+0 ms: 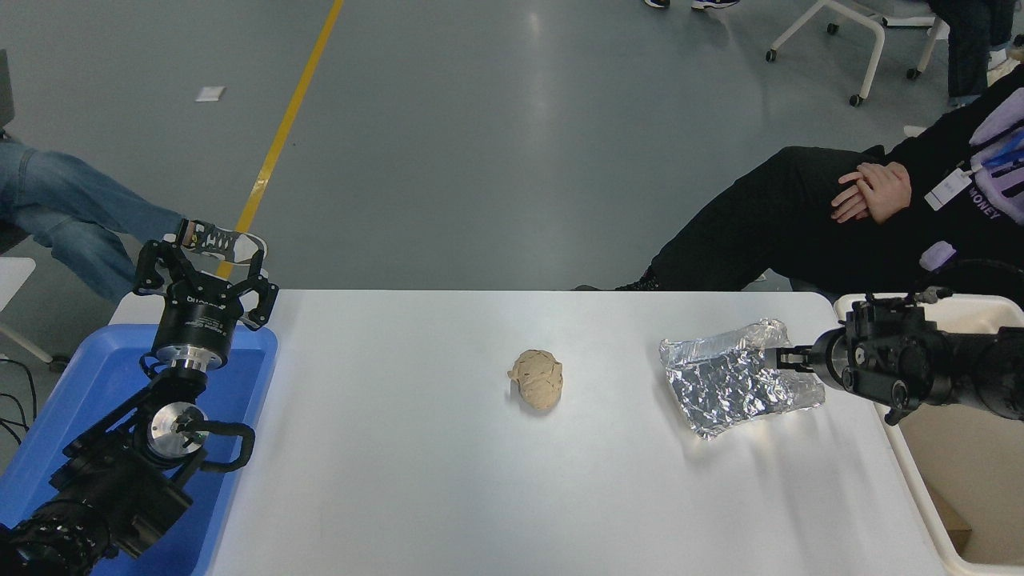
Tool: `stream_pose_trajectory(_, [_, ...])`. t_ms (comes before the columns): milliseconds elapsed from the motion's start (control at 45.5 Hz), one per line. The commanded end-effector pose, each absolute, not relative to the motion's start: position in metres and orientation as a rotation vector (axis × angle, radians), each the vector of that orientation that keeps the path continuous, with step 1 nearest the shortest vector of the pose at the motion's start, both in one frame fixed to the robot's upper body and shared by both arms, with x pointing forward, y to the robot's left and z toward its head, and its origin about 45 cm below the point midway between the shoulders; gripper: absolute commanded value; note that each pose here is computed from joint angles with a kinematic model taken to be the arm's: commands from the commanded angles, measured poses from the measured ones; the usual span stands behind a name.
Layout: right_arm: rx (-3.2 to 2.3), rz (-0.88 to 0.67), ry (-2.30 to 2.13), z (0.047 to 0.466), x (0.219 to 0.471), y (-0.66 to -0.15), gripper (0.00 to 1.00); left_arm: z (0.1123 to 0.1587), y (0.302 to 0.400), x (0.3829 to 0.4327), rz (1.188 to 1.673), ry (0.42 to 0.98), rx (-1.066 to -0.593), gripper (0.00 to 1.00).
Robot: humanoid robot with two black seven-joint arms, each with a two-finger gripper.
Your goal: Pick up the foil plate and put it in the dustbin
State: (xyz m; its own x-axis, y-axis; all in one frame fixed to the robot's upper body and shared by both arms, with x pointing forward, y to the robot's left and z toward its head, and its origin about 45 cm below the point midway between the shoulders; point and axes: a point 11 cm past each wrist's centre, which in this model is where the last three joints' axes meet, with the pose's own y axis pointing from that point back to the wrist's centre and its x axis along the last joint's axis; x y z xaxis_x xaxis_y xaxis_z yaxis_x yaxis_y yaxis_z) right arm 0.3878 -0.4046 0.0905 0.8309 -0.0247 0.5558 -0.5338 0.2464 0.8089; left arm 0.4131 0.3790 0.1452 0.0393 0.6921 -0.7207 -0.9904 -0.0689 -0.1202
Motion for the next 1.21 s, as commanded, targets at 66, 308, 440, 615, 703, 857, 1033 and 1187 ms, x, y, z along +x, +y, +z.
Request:
stream_pose_trajectory(66, [1.254,0.347,-0.576,0.075,0.376,-0.423,0.88,0.1452,0.379,0.4131,1.491,0.521,-0.743,0.99])
stream_pose_trajectory(308, [1.288,0.296,-0.633,0.071,0.374,-0.419,0.88,0.1452,0.3789,0.4131,1.49,0.52,-0.742,0.99])
stream_pose_trajectory(440, [1.293,0.289,-0.628,0.068,0.372,-0.417,0.88,0.1452,0.379,0.4131,1.491,0.521,-0.743,0.99])
stream_pose_trajectory(615, [1.314,0.272,-0.633,0.065,0.37,-0.411,0.88,0.1452,0.3789,0.4131,1.49,0.52,-0.742,0.99])
stream_pose_trajectory(703, [1.333,0.24,-0.652,0.061,0.366,-0.409,0.83,0.1453,0.379,0.4131,1.491,0.519,-0.743,0.99])
stream_pose_trajectory(857, [1.353,0.187,-0.693,0.059,0.365,-0.408,0.46,0.1452,0.3789,0.4131,1.49,0.52,-0.742,0.99])
stream_pose_trajectory(1033, [1.374,0.115,-0.754,0.059,0.361,-0.409,0.0,0.1452,0.3789,0.4131,1.49,0.52,-0.742,0.99])
stream_pose_trajectory(1187, [1.385,0.109,-0.771,0.06,0.364,-0.406,0.0,0.1453,0.3791,0.4131,1.491,0.52,-0.744,0.99])
